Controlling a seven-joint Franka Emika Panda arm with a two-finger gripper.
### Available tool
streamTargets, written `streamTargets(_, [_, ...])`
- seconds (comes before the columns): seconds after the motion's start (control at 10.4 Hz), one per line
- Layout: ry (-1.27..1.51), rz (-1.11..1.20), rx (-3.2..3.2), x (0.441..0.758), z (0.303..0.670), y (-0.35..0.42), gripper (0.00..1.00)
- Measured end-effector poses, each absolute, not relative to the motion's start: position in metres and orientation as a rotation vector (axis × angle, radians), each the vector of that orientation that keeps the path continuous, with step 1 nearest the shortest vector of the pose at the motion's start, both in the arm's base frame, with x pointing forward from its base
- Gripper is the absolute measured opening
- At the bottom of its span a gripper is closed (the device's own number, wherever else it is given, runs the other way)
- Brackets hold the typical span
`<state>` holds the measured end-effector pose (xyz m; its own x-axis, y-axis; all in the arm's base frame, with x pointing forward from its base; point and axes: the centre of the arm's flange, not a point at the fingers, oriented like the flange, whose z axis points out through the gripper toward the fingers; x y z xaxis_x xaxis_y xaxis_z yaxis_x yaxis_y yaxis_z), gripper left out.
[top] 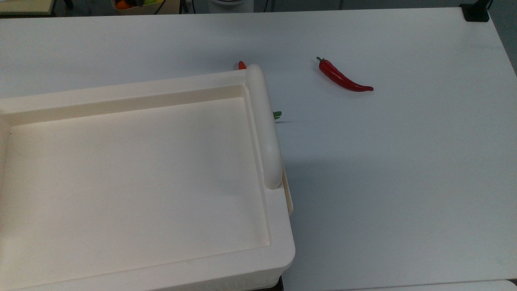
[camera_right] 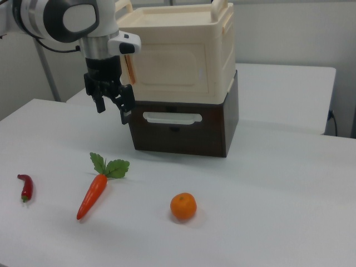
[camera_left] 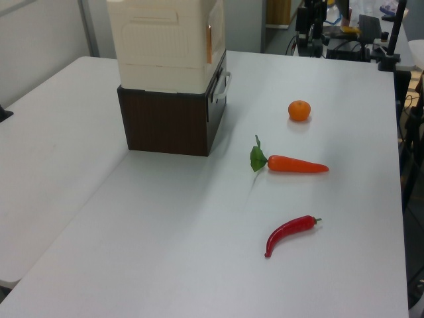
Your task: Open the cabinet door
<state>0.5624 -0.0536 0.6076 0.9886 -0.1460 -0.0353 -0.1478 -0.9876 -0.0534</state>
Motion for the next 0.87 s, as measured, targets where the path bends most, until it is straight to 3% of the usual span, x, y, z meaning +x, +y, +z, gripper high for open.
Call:
streamTargets(0.29, [0.225,0.084,-3.074,0.5598,0.6058,-0.0530,1.00])
streamTargets(0.38, [0.220,0.094,-3.073,0.5591,0.6052,-0.0527,0.92])
streamTargets(0.67, [0.182,0.095,-3.063,0.5593,0.6049,-0.0513,0.83])
streamTargets(0.77, [0.129,0.077,-3.041,0.5610,0.6053,-0.0479,0.92])
streamTargets(0.87, [0.095,0.022,-3.033,0.5654,0.6079,-0.0457,0.93])
